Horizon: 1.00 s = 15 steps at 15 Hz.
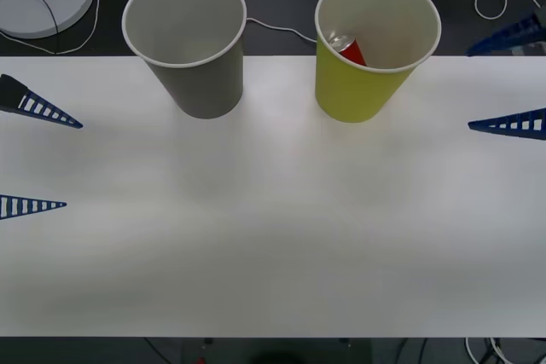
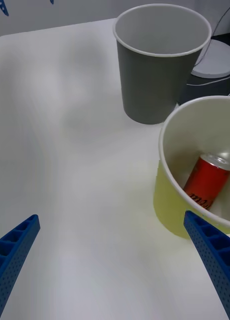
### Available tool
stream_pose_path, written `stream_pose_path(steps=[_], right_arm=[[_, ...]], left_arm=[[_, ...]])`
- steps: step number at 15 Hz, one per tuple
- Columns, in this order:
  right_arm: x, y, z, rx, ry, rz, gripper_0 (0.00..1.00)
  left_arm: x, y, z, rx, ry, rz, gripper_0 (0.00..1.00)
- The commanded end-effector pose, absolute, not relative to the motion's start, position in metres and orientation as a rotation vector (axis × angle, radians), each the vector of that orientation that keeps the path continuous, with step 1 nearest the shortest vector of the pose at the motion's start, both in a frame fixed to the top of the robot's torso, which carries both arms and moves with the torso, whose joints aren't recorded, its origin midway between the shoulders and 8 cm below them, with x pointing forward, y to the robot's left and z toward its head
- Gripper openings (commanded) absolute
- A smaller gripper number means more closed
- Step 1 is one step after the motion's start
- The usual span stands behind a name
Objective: Put the can into the green bin and the plastic bottle into the gray bin
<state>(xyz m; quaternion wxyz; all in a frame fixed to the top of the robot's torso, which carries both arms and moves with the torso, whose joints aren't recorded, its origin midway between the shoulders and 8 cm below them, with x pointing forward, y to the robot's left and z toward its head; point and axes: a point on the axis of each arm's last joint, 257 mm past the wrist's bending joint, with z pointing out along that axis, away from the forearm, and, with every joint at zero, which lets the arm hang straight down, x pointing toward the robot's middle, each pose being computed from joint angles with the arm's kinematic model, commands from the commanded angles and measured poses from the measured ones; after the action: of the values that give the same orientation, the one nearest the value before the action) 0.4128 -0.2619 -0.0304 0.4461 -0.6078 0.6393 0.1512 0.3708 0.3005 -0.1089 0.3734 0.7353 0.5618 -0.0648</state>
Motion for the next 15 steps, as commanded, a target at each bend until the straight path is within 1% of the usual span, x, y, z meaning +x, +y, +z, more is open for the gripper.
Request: stream_pose_path(steps=[1, 4, 6, 10, 15], right_arm=[[0.392, -0.255, -0.046, -1.459, 1.587, 0.397, 1.0], [0.372, -0.259, -0.06, -1.421, 1.6, 0.442, 1.0], [0.364, -0.269, -0.069, -1.461, 1.569, 0.411, 1.0], [0.345, -0.293, -0.08, -1.534, 1.604, 0.431, 1.0], [0.341, -0.304, -0.092, -1.613, 1.602, 0.39, 1.0]], left_arm=[[0.371, 0.301, -0.109, 1.884, 1.439, -0.166, 1.0], [0.371, 0.301, -0.109, 1.884, 1.439, -0.166, 1.0], [0.371, 0.301, -0.109, 1.884, 1.439, -0.166, 1.0], [0.371, 0.301, -0.109, 1.884, 1.439, -0.166, 1.0], [0.371, 0.301, -0.109, 1.884, 1.439, -0.166, 1.0]])
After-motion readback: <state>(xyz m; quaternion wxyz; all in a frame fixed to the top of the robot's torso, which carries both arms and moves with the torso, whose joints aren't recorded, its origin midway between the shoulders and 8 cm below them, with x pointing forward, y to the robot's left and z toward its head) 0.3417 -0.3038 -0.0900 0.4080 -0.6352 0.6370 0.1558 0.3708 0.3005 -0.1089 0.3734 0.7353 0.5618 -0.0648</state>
